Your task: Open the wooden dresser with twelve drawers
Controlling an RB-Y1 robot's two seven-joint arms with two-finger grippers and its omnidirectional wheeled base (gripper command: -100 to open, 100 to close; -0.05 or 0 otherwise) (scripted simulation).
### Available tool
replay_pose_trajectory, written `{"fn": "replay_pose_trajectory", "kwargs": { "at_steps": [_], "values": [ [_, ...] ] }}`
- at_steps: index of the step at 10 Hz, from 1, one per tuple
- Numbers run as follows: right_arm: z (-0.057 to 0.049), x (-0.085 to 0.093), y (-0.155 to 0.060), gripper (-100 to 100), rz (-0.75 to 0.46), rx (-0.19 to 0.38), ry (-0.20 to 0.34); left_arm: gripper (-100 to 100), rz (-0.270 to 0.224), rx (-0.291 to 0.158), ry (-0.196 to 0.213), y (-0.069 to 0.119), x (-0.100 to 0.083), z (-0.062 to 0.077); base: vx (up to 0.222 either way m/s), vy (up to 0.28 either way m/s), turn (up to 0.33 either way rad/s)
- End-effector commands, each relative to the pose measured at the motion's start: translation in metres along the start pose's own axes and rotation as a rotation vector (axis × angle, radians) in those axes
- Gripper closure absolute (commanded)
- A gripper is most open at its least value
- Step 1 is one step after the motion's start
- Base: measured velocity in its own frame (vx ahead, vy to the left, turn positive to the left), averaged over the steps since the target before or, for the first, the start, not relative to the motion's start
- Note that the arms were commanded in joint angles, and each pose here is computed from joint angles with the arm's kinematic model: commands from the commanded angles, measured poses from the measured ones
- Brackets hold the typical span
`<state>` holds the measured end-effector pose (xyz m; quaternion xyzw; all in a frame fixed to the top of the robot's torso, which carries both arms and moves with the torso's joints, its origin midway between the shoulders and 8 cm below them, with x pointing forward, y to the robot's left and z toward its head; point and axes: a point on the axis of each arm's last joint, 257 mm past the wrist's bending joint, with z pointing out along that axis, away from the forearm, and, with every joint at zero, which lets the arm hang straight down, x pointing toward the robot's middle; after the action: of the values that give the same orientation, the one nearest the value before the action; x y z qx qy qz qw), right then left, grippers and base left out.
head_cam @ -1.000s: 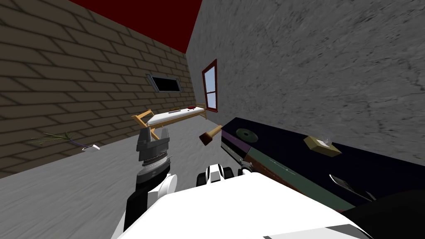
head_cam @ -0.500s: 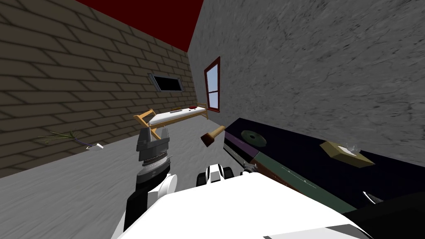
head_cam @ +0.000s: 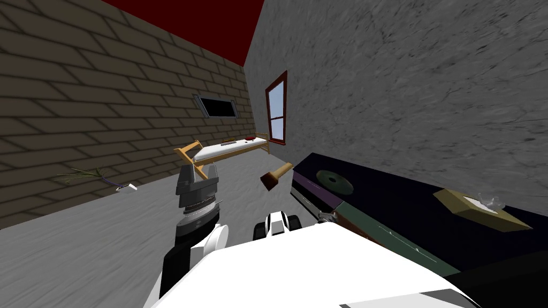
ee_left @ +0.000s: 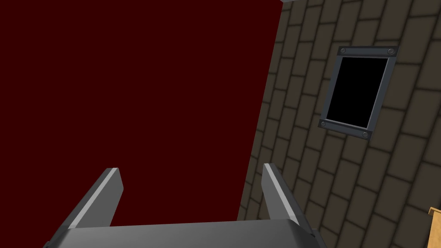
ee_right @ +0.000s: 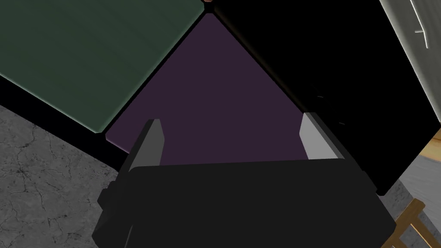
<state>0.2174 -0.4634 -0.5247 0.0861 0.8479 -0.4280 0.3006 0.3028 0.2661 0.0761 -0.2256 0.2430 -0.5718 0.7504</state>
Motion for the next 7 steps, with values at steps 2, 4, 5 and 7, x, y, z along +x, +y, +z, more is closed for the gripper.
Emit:
{"fn": "replay_pose_trajectory", "kwargs": {
  "at_steps": [2,4,5,7],
  "values": [
    [0.005,0.006,-0.022,-100,-0.097,0.076,-0.021,0,0.000,0.000,0.000,0.000,0.000,0.000,0.097,0.043,0.047],
    [0.011,-0.001,-0.042,-100,-0.193,0.150,-0.065,0,0.000,0.000,0.000,0.000,0.000,0.000,0.162,0.064,0.072],
    [0.011,0.005,-0.047,-100,-0.206,0.163,-0.057,0,0.000,0.000,0.000,0.000,0.000,0.000,0.140,0.041,0.035],
    [0.015,0.000,-0.068,-100,-0.297,0.236,-0.093,0,0.000,0.000,0.000,0.000,0.000,0.000,0.113,0.050,0.073]
  ]
}}
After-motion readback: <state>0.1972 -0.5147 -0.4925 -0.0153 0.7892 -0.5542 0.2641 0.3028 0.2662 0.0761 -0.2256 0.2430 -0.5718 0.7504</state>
